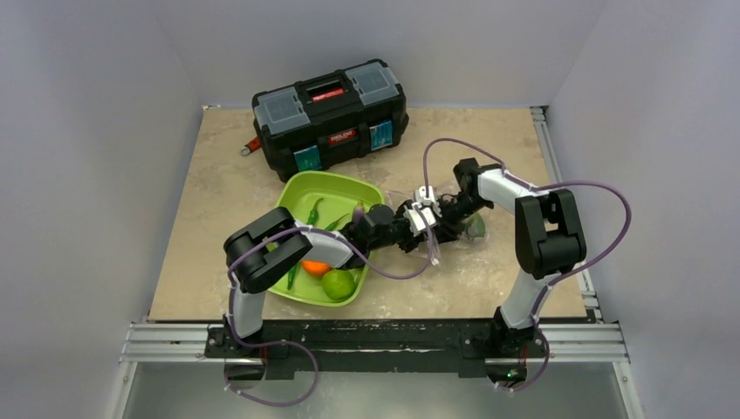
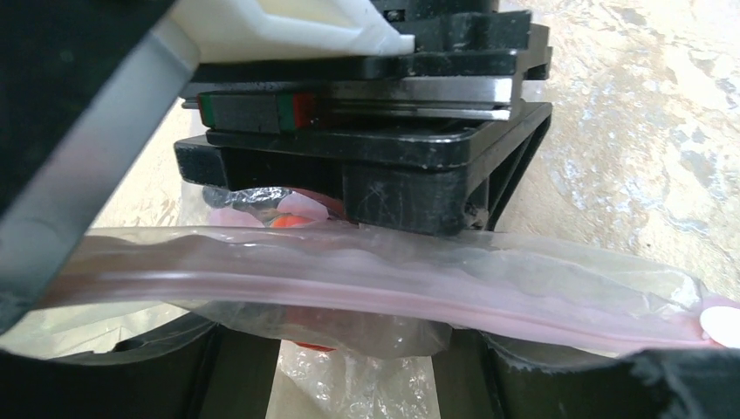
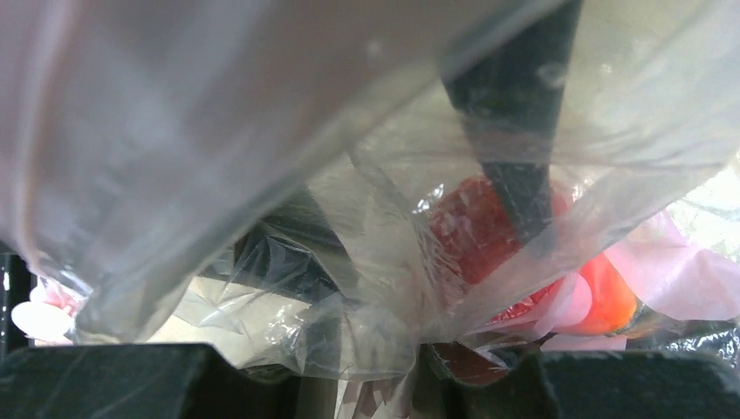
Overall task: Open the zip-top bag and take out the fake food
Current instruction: Pick up the fake fruit from the zipper food storage bag.
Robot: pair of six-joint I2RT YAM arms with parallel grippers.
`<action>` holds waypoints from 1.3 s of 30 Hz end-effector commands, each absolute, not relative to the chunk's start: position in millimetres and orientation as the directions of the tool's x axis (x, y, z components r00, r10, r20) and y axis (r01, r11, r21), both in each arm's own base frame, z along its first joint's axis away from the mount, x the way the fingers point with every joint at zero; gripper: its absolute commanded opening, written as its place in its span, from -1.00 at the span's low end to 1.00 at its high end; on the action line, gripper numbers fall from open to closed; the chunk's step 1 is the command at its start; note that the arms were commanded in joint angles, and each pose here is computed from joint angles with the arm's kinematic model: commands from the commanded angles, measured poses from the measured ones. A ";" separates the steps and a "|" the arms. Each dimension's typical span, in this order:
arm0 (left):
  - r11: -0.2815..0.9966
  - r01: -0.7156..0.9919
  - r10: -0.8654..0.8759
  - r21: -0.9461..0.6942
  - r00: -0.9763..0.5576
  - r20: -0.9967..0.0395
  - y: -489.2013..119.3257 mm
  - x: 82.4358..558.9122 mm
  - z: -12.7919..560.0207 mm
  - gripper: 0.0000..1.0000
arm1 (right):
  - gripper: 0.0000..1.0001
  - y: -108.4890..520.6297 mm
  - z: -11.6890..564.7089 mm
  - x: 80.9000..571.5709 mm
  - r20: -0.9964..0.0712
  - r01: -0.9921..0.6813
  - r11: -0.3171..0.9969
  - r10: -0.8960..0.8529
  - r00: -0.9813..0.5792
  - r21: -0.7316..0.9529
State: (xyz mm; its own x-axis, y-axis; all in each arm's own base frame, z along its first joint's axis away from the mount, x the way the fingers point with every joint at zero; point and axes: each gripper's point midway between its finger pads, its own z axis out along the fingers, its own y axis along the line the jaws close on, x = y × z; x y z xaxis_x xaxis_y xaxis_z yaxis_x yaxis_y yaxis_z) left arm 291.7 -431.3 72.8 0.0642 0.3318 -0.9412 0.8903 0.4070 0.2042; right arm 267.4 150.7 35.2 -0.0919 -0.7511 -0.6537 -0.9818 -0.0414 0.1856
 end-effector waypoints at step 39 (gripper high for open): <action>0.392 0.907 0.342 0.156 0.014 -0.940 -417.2 280.6 58.0 0.25 | -0.20 144.4 60.7 345.4 -0.576 -0.986 -0.019 -0.810 0.112 -0.165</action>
